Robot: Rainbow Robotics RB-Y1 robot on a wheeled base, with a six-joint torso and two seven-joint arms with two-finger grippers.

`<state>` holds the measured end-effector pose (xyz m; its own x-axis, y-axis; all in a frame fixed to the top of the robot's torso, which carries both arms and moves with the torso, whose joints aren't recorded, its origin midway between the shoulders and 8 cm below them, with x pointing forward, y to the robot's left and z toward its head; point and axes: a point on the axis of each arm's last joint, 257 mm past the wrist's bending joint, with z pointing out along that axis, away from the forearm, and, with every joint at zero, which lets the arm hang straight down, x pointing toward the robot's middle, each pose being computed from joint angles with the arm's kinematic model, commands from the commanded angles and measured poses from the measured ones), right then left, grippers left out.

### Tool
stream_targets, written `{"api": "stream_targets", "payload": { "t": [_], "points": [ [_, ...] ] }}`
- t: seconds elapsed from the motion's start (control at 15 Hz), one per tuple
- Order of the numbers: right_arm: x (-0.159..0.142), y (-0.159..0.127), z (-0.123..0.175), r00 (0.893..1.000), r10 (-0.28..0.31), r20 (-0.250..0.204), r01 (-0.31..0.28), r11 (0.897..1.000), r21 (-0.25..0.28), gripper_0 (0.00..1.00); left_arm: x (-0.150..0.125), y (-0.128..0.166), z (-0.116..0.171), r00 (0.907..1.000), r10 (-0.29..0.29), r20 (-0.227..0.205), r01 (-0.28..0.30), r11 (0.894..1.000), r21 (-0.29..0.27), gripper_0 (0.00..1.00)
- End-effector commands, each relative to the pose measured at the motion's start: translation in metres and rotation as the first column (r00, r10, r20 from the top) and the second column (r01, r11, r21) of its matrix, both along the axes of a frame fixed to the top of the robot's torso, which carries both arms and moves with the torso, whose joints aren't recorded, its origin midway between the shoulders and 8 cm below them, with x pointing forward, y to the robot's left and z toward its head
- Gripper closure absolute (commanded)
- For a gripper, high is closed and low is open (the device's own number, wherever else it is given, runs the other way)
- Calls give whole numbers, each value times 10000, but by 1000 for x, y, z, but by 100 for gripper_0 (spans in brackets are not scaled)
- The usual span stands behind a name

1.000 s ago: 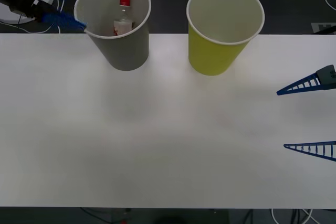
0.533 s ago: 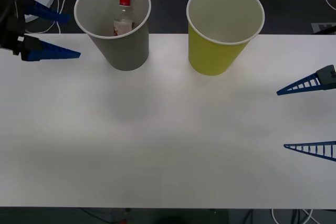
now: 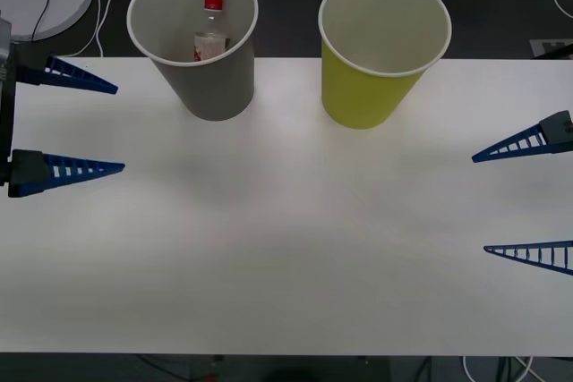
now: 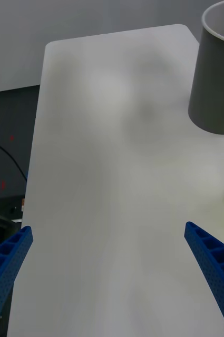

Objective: Put the can into the green bin and the plastic bottle into the gray bin

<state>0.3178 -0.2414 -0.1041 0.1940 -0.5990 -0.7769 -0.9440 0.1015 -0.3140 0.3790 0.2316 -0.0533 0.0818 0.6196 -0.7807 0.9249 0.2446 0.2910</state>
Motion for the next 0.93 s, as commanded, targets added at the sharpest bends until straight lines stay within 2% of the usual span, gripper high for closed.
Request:
{"api": "stream_targets", "payload": {
  "t": [0.07, 0.33, 0.47, 0.93],
  "points": [
    [0, 0, 0, 10000, 0, 0, 0, 10000, 0, 0, -19, 6, -10, 9981, -486, 367, 480, 9987, 149, 0],
    [0, 0, 0, 10000, 0, 0, 0, 10000, 0, 0, -40, 11, -19, 9905, -1176, 717, 1163, 9930, 213, 0],
    [0, 0, 0, 10000, 0, 0, 0, 10000, 0, 0, -49, 15, -25, 9881, -1371, 693, 1354, 9904, 293, 0],
    [0, 0, 0, 10000, 0, 0, 0, 10000, 0, 0, -61, 15, -29, 9859, -1474, 790, 1465, 9891, 172, 0]
  ]
}}
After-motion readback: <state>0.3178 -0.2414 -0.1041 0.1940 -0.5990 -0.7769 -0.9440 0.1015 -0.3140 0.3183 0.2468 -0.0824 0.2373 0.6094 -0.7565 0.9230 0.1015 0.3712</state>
